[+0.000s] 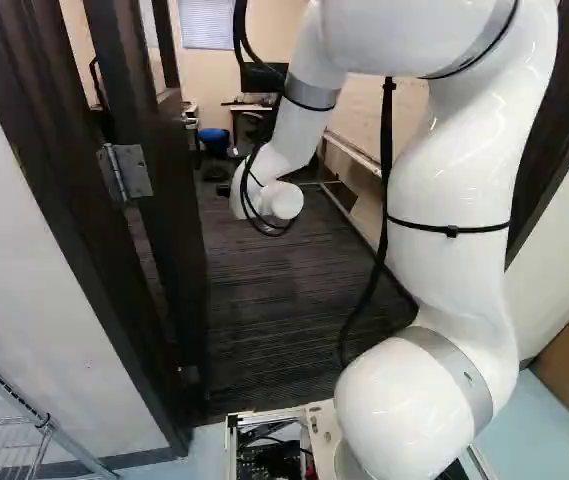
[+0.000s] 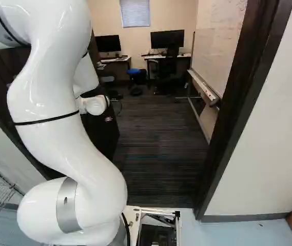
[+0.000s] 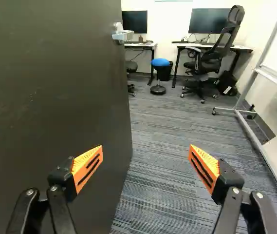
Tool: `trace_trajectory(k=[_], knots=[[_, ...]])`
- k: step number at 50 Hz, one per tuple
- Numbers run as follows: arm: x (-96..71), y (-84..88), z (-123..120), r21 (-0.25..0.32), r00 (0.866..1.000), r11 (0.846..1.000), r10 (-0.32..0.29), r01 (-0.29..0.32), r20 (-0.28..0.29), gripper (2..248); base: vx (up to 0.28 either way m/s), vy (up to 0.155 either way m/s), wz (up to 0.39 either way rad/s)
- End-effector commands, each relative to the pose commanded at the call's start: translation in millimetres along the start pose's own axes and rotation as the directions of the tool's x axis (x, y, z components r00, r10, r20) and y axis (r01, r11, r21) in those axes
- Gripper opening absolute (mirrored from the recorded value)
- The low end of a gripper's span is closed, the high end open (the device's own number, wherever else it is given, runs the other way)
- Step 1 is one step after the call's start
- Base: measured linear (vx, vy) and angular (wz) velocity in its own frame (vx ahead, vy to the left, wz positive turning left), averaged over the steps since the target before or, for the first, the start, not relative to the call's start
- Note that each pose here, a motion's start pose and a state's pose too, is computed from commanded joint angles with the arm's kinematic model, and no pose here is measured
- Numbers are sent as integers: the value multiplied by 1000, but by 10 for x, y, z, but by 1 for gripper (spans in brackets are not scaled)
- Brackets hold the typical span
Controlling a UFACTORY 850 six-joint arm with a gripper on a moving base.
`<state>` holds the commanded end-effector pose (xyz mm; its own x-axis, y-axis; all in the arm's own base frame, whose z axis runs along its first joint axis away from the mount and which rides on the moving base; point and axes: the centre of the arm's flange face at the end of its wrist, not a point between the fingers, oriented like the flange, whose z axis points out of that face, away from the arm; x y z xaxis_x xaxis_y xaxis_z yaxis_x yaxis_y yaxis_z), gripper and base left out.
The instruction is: Open the door and move inside
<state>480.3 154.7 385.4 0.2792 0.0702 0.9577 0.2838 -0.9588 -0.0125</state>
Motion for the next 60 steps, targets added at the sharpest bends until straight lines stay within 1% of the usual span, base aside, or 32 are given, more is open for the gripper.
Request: trace_trajectory(k=[17, 32, 45, 60], knots=[[-73, 288, -445, -54, 1000, 998, 14, -13, 7, 247, 0, 0, 0], [-215, 548, -960, -115, 999, 993, 31, -29, 13, 247, 0, 0, 0], [-369, 701, -1366, -163, 999, 986, 44, -41, 18, 247, 0, 0, 0], [-550, 806, -1744, -207, 998, 977, 58, -53, 22, 247, 0, 0, 0]])
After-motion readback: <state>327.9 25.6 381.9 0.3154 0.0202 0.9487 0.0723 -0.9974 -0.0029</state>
